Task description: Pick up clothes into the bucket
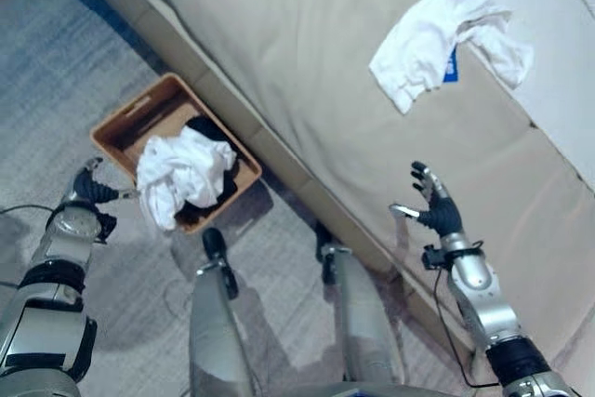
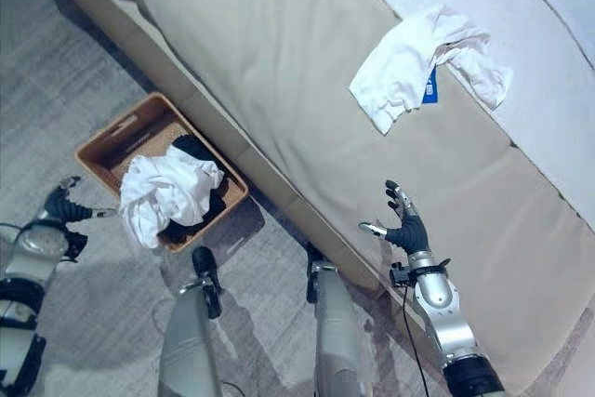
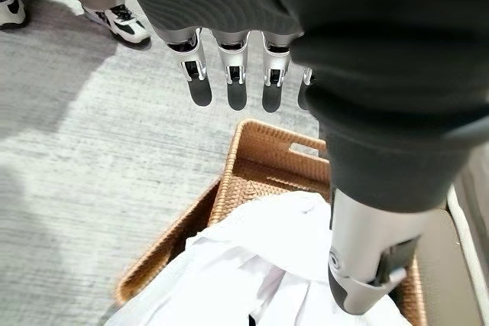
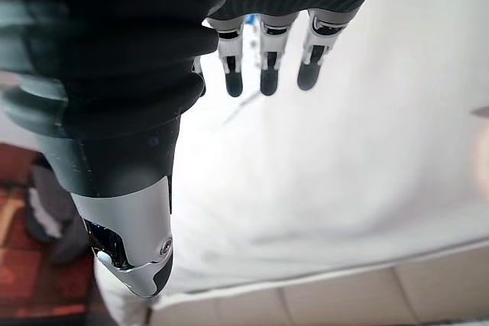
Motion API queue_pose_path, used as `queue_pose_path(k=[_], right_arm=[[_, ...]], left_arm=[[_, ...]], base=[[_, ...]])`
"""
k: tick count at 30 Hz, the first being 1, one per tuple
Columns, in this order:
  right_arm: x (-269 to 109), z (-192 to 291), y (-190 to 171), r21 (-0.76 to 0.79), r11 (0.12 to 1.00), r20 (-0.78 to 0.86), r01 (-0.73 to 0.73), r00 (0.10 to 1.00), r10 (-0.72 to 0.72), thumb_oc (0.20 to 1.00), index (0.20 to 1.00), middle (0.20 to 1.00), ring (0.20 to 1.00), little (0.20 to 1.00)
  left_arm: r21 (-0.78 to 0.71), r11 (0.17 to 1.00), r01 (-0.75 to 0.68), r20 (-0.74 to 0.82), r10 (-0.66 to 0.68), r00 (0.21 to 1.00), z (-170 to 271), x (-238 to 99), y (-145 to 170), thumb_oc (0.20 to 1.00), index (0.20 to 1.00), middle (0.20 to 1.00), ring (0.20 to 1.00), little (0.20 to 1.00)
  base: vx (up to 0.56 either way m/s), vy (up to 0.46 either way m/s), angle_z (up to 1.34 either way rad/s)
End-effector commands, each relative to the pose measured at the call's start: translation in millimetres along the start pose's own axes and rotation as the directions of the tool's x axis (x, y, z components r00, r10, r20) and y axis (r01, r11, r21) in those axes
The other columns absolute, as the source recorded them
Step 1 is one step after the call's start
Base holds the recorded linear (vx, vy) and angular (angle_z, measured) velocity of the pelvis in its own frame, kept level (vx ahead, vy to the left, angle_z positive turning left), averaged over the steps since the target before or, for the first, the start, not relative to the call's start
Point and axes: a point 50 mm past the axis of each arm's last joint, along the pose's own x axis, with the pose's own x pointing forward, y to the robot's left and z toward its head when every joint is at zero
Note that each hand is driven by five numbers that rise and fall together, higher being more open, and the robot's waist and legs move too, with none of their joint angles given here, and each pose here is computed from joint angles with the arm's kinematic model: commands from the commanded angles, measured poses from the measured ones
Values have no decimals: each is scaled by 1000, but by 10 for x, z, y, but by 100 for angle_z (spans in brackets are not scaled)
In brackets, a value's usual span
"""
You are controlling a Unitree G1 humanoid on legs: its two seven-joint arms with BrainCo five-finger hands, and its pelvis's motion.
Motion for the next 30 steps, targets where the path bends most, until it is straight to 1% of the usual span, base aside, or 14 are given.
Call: queue_pose_path(k=[1,2,5,8,9,10,11,13,14,15,16,19,26,30], right_arm=[[-85,49,-322,-102,993,16,56,998,-55,1000,1000,1000,1000,1000],[-95,37,-381,-107,991,12,81,997,-80,1000,1000,1000,1000,1000],[-104,23,-456,-98,988,11,123,992,-122,1000,1000,1000,1000,1000],[-107,22,-488,-95,986,15,136,991,-136,1000,1000,1000,1000,1000],[-121,33,-509,-100,985,20,137,990,-136,1000,1000,1000,1000,1000],[-122,33,-509,-100,985,20,137,991,-136,1000,1000,1000,1000,1000],[-143,25,-515,-105,985,20,140,990,-138,1000,1000,1000,1000,1000],[-150,13,-520,-108,983,16,145,989,-144,1000,1000,1000,1000,1000],[-166,9,-513,-110,983,17,148,989,-148,1000,1000,1000,1000,1000],[-165,10,-512,-110,983,17,148,989,-148,1000,1000,1000,1000,1000],[-156,13,-504,-125,981,18,147,989,-145,1000,1000,1000,1000,1000],[-169,-16,-477,-140,981,1,134,991,-135,1000,1000,1000,1000,1000],[-194,-28,-454,-211,972,-14,104,994,-109,1000,1000,1000,1000,1000],[-159,-16,-423,-194,975,-6,105,994,-108,1000,1000,1000,1000,1000]], left_arm=[[-42,998,56,46,-54,997,-48,-65,-126,1000,1000,1000,1000,1000],[-102,986,129,142,-114,983,9,-163,-319,1000,1000,1000,1000,1000],[-246,941,232,310,-150,939,133,-372,-505,1000,1000,1000,1000,1000],[-293,902,317,383,-193,903,184,-488,-626,1000,1000,1000,1000,1000],[-359,842,402,451,-221,865,250,-612,-752,1000,1000,1000,1000,1000],[-359,842,403,450,-222,865,249,-613,-752,1000,1000,1000,1000,1000],[-425,771,475,497,-240,834,314,-733,-917,1000,1000,1000,1000,1000],[-448,738,505,517,-247,820,343,-789,-979,1000,1000,1000,1000,1000],[-506,666,548,544,-246,802,396,-878,-1098,1000,1000,1000,1000,1000],[-506,666,547,544,-245,802,396,-878,-1097,1000,1000,1000,1000,1000],[-564,571,596,566,-258,783,449,-965,-1234,1000,1000,1000,1000,1000],[-599,504,623,579,-265,771,499,-1075,-1371,1000,1000,1000,1000,1000],[-586,488,647,593,-286,753,504,-1218,-1487,1000,1000,1000,1000,1000],[-546,549,633,591,-284,755,513,-1256,-1522,1000,1000,1000,1000,1000]], base=[[95,24,9],[69,18,5],[97,25,-7],[113,3,-7],[94,-14,-3],[189,-53,-3],[89,-39,-3],[139,-63,-1],[140,-67,0],[177,-102,-6],[81,-55,-8],[130,-93,-6],[97,-130,-4],[-12,-97,-15]])
